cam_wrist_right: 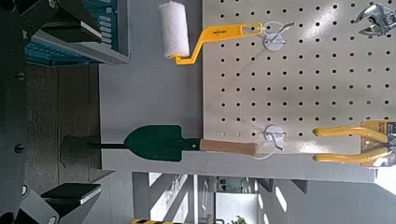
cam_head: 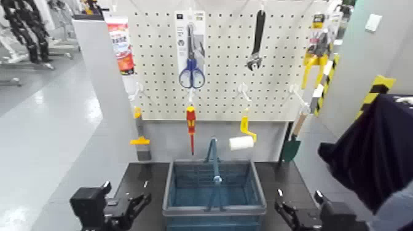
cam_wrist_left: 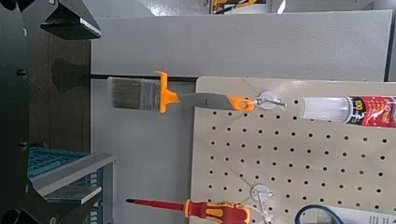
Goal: Put the yellow paint brush into the crate.
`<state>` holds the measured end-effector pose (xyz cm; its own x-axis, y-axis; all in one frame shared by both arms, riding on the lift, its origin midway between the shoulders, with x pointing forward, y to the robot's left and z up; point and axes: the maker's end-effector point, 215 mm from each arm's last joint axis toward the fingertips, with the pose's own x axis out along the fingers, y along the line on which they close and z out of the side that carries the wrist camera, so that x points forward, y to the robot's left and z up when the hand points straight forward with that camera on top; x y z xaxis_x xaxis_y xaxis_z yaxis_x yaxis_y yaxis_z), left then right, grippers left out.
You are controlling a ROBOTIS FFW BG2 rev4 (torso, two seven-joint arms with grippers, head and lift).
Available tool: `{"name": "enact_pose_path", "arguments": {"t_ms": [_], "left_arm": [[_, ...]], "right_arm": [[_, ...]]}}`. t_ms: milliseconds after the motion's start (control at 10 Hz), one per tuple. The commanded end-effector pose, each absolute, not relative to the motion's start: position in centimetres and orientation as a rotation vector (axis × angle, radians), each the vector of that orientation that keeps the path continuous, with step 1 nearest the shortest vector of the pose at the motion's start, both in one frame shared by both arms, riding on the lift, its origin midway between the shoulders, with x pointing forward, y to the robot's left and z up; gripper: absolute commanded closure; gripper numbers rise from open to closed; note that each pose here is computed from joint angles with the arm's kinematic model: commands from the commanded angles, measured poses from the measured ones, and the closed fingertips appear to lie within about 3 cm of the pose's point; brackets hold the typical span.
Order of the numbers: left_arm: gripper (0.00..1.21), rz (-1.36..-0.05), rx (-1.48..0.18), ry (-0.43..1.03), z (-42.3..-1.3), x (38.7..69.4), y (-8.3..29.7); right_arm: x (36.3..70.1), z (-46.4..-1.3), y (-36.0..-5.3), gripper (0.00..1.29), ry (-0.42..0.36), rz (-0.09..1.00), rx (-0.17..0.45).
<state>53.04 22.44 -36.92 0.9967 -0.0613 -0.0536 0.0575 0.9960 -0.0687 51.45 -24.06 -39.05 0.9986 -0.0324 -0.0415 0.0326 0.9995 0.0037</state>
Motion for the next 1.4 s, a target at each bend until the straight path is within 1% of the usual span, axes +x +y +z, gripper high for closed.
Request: {"name": "enact_pose_path", "arguments": {"t_ms": [100,400,700,1000,1300,1400], "left_arm": [[0.13,-0.060,-0.070,0.056,-37.0,53.0,22.4],[0.13,-0.069,-0.071,0.055,-36.9,53.0,22.4],[0.13,-0.130,-0.076,0.043,-36.1,53.7,23.7],[0.13,-0.159,-0.058,0.028,-34.4,54.9,27.7],[0.13,-0.173,-0.043,0.030,-33.4,56.2,31.5],[0.13,-0.201,-0.044,0.043,-33.4,57.0,32.2]], "right_arm": [[51.4,-39.1,-24.1,0.16,0.043,-0.033,0.004],[51.4,-39.1,-24.0,0.16,0.041,-0.033,0.006],[51.5,-39.1,-23.9,0.16,0.041,-0.032,0.006],[51.5,-39.2,-23.8,0.16,0.045,-0.029,0.006],[51.5,-39.3,-23.7,0.16,0.045,-0.027,0.005],[51.5,-39.3,-23.7,0.16,0.045,-0.027,0.007]]}}
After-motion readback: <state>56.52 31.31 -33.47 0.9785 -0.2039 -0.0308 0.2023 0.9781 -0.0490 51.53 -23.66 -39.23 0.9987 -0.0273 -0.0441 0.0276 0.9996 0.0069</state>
